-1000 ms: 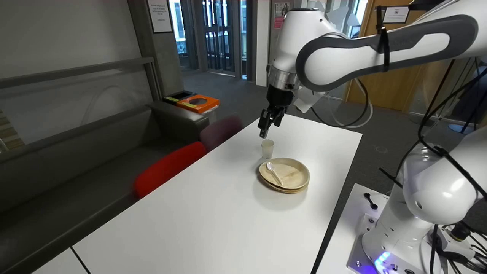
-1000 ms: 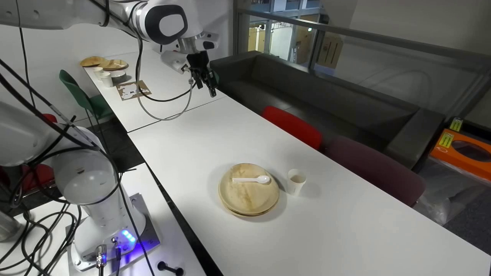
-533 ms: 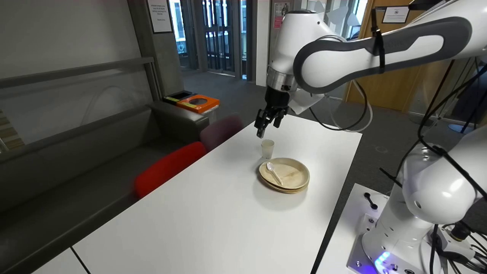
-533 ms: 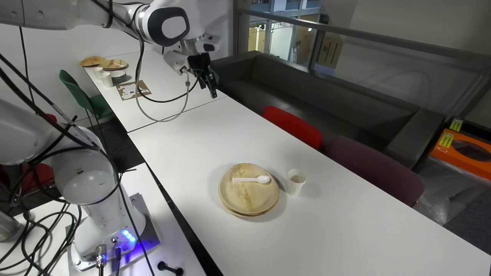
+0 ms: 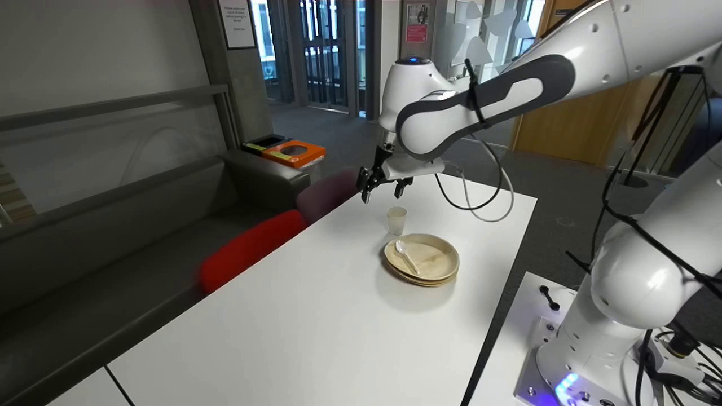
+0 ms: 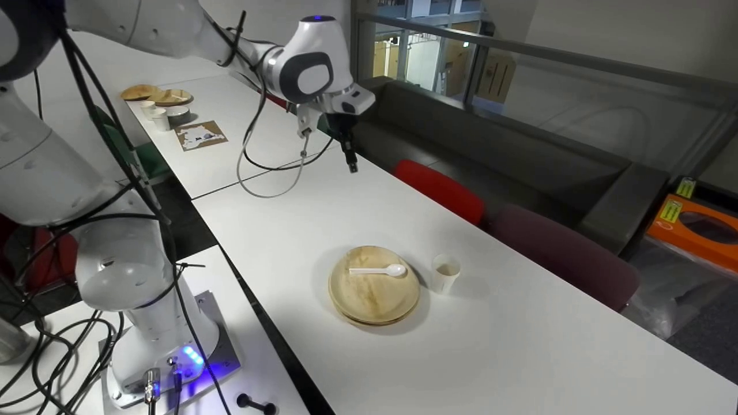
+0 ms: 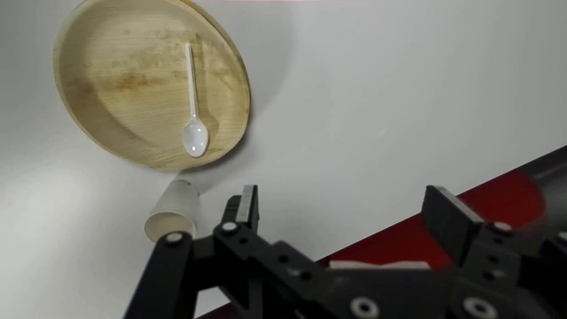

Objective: Put the cup on the plate

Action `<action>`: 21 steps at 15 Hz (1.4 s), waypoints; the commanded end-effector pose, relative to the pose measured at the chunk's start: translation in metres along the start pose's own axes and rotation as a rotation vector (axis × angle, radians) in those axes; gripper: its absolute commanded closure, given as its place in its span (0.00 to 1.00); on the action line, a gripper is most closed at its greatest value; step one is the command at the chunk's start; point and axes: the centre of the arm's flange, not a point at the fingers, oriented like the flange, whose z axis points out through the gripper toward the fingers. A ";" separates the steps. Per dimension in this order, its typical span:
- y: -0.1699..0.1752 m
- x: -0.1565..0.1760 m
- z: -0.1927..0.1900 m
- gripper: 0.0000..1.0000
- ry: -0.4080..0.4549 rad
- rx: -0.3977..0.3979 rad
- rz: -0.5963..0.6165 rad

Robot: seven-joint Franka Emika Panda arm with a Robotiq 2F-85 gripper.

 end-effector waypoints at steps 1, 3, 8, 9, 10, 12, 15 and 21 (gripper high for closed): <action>0.024 0.074 0.032 0.00 0.014 -0.032 0.202; 0.050 0.103 0.050 0.00 0.014 -0.057 0.316; 0.095 0.145 0.078 0.00 0.004 -0.118 0.609; 0.098 0.148 0.080 0.00 -0.004 -0.128 0.668; 0.104 0.132 0.083 0.00 -0.010 -0.105 0.579; 0.107 0.134 0.089 0.00 -0.015 -0.113 0.592; 0.103 0.133 0.090 0.00 -0.017 -0.112 0.586; 0.103 0.145 0.101 0.00 0.091 -0.109 0.704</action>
